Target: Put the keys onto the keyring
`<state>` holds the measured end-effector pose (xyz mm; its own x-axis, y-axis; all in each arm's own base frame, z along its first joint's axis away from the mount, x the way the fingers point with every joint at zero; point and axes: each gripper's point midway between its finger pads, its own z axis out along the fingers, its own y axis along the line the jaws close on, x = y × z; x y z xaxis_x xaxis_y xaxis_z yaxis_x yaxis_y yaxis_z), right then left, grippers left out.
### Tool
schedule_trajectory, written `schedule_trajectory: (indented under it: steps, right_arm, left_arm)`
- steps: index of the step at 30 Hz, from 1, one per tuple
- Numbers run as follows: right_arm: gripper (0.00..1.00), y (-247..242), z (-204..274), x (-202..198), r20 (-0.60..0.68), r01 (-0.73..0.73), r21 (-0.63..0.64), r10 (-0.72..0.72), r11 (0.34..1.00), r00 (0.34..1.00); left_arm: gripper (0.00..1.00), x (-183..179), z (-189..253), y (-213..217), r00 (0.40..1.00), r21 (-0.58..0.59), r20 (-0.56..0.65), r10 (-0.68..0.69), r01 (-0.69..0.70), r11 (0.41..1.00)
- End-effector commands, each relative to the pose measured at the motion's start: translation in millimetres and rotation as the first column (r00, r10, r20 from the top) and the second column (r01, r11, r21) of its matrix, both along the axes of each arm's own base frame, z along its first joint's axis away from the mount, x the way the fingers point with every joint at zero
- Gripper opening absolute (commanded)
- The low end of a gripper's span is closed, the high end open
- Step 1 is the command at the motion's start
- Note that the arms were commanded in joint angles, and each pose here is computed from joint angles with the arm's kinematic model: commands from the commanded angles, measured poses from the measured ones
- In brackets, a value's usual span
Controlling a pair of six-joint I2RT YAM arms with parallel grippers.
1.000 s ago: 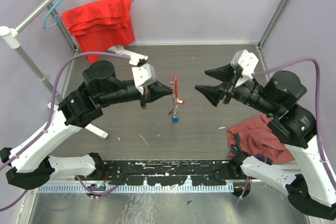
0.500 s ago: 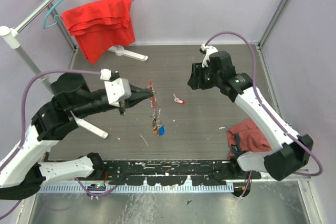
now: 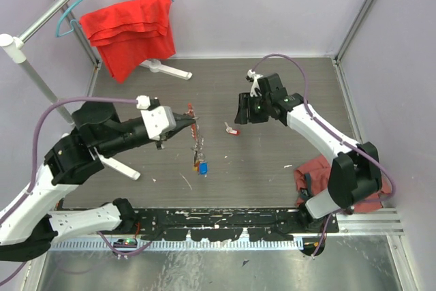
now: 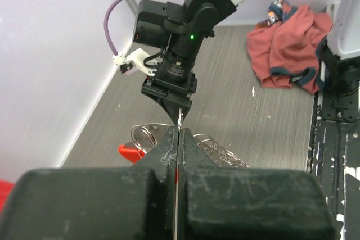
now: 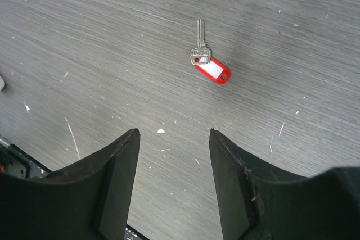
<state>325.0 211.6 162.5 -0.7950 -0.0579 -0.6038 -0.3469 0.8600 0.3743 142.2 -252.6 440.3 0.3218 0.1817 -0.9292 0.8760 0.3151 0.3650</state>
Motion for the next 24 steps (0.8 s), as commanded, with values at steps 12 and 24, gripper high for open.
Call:
schedule_trajectory:
  steps: [12, 24]
  right_arm:
    - [0.48, 25, -34, 35, -0.013, -0.115, -0.015, 0.115, 0.993, 0.993]
    - [0.49, 39, -81, 62, 0.039, -0.45, -0.218, 0.468, 0.866, 0.883]
  left_arm:
    - [0.0, 34, -28, 4, 0.985, 0.04, 0.014, 0.17, -0.171, 0.985]
    - [0.0, 17, -54, -1, 0.985, 0.168, 0.17, -0.009, -0.02, 0.986]
